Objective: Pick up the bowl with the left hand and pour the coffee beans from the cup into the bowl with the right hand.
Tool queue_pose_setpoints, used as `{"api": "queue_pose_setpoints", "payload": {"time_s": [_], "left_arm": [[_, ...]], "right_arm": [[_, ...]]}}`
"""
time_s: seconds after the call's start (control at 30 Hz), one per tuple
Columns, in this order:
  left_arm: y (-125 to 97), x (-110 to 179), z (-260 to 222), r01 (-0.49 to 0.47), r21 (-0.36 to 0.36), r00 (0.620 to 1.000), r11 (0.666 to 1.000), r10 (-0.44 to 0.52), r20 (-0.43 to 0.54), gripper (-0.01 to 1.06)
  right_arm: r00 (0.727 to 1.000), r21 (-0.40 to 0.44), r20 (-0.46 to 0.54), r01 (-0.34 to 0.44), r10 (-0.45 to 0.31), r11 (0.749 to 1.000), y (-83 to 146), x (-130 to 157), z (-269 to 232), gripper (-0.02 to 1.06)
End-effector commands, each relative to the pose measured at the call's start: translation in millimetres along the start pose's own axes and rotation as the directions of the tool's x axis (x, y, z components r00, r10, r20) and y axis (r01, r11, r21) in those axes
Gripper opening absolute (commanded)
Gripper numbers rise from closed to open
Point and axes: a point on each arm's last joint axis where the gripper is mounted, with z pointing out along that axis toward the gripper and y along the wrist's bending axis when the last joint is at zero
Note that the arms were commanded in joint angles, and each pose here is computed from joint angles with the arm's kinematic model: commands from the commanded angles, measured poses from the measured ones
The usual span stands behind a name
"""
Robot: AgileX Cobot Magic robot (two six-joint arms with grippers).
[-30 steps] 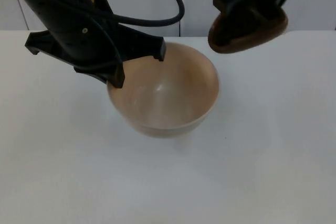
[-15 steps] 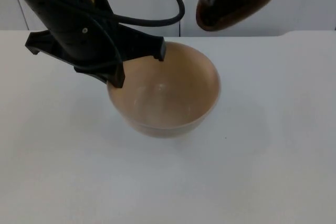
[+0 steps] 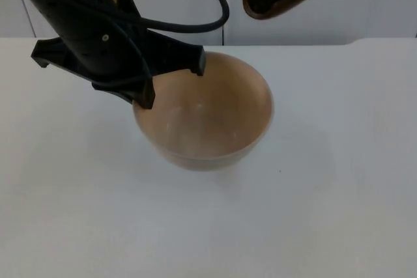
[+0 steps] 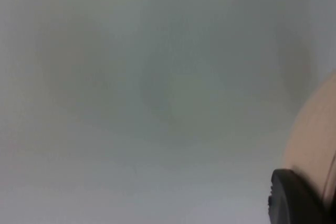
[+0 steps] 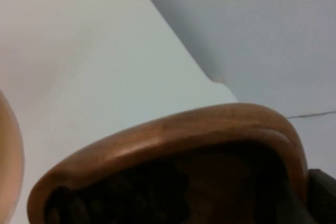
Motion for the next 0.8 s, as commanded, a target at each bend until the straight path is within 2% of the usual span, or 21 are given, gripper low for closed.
{"api": "queue_pose_setpoints", "payload": {"time_s": [0.0,0.43,0.77], "left_arm": [[-3,-3,-5,0.004,0.013,1.000,1.000,-0.005,0.021,0.00],[-3,-3,-5,0.003,0.015,1.000,1.000,-0.003,0.030,0.00],[-3,-4,-5,0.003,0.017,0.999,1.000,-0.003,0.036,0.00]], "right_arm": [[0.999,0.038,0.032,0.008,-0.009,0.999,-4,-4,-5,0.00],[0.985,0.090,0.078,0.146,-0.153,0.985,2,-9,-18,0.00],[0.972,0.162,0.113,0.185,-0.205,0.969,2,-14,-26,0.00]]}}
